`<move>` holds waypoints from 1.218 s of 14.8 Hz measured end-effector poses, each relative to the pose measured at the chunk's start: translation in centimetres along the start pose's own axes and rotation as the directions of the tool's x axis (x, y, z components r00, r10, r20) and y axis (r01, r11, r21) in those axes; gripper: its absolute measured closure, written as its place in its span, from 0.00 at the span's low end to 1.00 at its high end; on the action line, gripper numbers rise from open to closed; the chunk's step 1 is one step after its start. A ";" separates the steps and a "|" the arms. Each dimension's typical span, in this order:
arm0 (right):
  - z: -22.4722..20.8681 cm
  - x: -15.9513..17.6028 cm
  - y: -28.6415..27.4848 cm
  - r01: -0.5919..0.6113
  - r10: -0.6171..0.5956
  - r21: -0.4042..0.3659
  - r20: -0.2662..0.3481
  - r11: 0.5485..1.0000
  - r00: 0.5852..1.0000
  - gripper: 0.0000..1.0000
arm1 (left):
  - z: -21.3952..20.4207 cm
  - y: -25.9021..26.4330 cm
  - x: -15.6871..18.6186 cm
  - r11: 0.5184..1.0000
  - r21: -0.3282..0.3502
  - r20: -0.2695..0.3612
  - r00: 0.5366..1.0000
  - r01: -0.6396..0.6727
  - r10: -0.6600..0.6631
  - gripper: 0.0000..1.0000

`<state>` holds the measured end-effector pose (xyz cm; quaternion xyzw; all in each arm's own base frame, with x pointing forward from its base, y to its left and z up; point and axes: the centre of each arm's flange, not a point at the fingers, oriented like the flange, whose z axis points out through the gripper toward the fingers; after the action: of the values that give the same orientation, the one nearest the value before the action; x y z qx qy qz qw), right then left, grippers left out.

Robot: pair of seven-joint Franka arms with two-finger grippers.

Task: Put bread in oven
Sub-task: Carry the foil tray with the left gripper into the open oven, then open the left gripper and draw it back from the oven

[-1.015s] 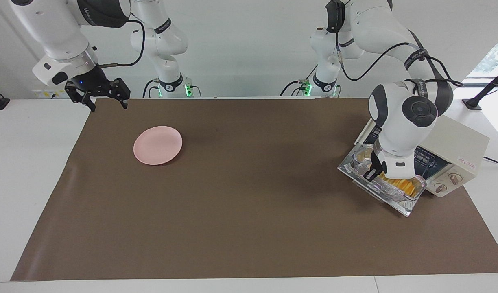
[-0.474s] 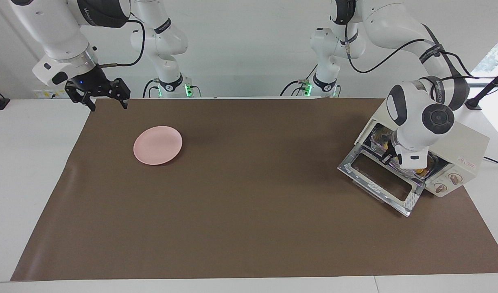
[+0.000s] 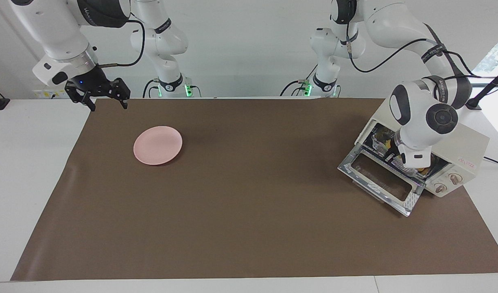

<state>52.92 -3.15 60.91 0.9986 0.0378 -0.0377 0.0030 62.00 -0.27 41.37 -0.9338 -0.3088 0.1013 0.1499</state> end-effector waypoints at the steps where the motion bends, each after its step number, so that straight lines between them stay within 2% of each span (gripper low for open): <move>1: 0.0 0.0 0.0 0.000 0.000 0.000 0.000 1.000 1.000 0.00 | 0.0 0.0 0.0 1.000 0.000 -0.001 1.000 0.000 0.000 0.89; 3: 0.0 0.0 0.0 0.000 0.000 0.000 0.000 1.000 1.000 0.00 | -0.1 -0.1 0.2 1.000 -0.005 -0.008 1.000 0.004 -0.004 0.70; 6: 0.0 0.0 0.0 0.000 0.000 0.000 0.000 1.000 1.000 0.00 | -0.6 -0.1 0.9 0.999 -0.037 -0.056 0.998 -0.012 0.010 0.38; 9: 0.0 0.0 0.0 0.000 0.000 0.000 0.000 1.000 1.000 0.00 | -1.3 0.5 1.3 0.988 -0.061 -0.122 0.983 -0.145 0.137 0.04; 10: 0.0 0.0 0.0 0.000 0.000 0.000 0.000 1.000 1.000 0.00 | -1.5 0.8 1.4 0.982 -0.066 -0.142 0.976 -0.177 0.166 0.00; 13: 0.0 0.0 0.0 0.000 0.000 0.000 0.000 1.000 1.000 0.00 | -2.6 1.3 1.1 0.962 -0.082 -0.182 0.953 -0.259 0.242 0.00; 18: 0.0 0.0 0.0 0.000 0.000 0.000 0.000 1.000 1.000 0.00 | -8.2 -0.1 -1.3 0.857 -0.110 -0.179 0.858 -0.504 0.481 0.00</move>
<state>52.92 -3.15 60.91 0.9986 0.0378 -0.0377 0.0030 63.28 -2.78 49.22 -0.9952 -0.0542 0.0441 0.0691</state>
